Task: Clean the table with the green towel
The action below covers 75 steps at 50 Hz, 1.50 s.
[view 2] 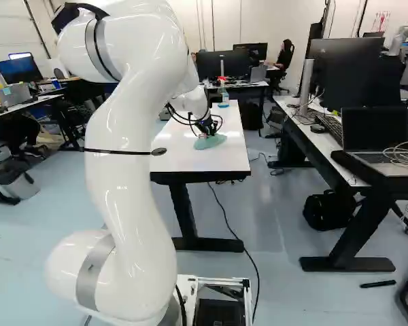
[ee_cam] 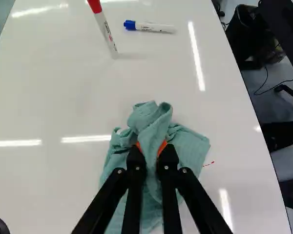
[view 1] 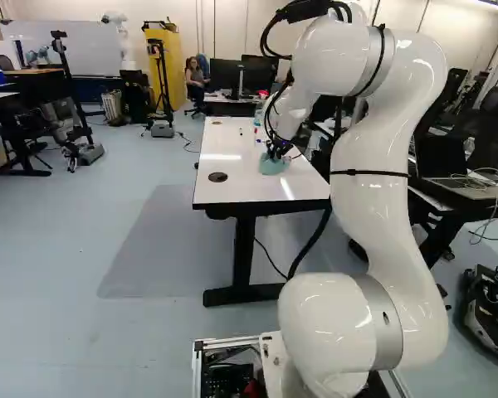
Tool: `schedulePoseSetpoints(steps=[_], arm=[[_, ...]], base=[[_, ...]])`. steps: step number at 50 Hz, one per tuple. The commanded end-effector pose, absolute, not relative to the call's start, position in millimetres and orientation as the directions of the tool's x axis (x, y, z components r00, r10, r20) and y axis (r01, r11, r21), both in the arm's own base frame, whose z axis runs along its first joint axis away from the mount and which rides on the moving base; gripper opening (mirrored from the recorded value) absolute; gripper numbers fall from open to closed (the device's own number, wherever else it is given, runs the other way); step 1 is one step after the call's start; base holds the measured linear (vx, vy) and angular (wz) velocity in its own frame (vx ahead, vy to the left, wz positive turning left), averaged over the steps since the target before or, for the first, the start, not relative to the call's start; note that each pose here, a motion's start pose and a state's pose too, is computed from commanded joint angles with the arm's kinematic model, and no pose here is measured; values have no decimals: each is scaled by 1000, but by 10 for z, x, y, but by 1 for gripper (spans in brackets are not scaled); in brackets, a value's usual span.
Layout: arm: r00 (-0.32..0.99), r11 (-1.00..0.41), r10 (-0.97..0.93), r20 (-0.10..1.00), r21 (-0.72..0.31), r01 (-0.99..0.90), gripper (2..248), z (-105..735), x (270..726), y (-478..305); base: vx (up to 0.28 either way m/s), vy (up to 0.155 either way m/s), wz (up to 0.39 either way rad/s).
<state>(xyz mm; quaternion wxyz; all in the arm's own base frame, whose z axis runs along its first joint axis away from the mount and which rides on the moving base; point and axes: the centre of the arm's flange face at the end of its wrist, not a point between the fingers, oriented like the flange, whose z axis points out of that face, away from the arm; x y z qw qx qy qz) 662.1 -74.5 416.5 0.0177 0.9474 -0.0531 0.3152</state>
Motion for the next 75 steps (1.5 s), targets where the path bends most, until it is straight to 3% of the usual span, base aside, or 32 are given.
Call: schedulePoseSetpoints(steps=[39,75], arm=[[793,-979,-166,586,0,-204,42,4183,6329,-1322],[814,-989,-120,569,0,-146,42,4205,6121,-905]], base=[[0,0,0],[0,0,0]])
